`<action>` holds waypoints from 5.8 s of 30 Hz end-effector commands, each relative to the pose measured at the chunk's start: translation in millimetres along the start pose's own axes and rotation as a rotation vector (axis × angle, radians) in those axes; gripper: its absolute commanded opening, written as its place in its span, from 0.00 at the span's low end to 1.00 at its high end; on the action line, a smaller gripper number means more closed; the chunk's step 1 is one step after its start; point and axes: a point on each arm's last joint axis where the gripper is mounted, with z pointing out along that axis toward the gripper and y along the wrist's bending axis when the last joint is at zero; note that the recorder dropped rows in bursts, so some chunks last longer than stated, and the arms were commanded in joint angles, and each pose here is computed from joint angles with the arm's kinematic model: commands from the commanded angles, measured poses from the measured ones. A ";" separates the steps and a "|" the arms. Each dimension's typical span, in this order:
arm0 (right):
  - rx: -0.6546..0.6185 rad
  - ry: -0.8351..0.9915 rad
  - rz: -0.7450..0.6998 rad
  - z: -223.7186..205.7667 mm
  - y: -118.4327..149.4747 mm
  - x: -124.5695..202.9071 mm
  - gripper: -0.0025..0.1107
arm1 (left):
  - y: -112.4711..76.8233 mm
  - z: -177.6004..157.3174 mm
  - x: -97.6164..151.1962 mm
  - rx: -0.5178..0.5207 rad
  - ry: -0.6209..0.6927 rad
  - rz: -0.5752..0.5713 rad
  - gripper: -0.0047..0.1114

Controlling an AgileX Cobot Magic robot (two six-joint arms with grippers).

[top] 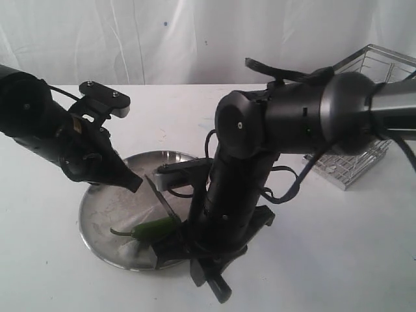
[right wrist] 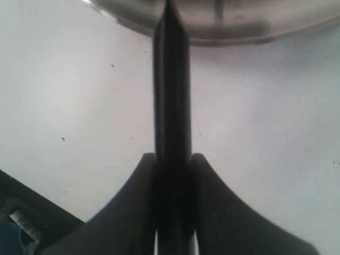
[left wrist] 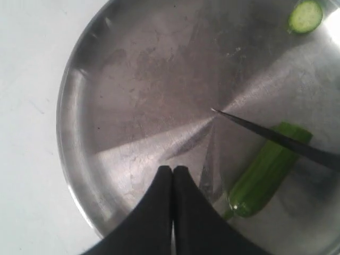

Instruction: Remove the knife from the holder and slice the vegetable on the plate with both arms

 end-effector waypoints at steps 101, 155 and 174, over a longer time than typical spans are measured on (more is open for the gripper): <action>-0.031 0.006 0.221 22.5 -1.8 -12.4 0.02 | 22.7 32.8 39.6 0.176 -0.751 0.185 0.04; -0.020 0.018 0.235 37.3 -5.8 -16.6 0.02 | 12.6 116.9 38.4 0.651 -0.547 -0.290 0.04; -0.020 0.017 0.235 37.3 -5.8 -16.6 0.02 | 23.7 147.0 72.8 0.411 -0.180 -0.229 0.04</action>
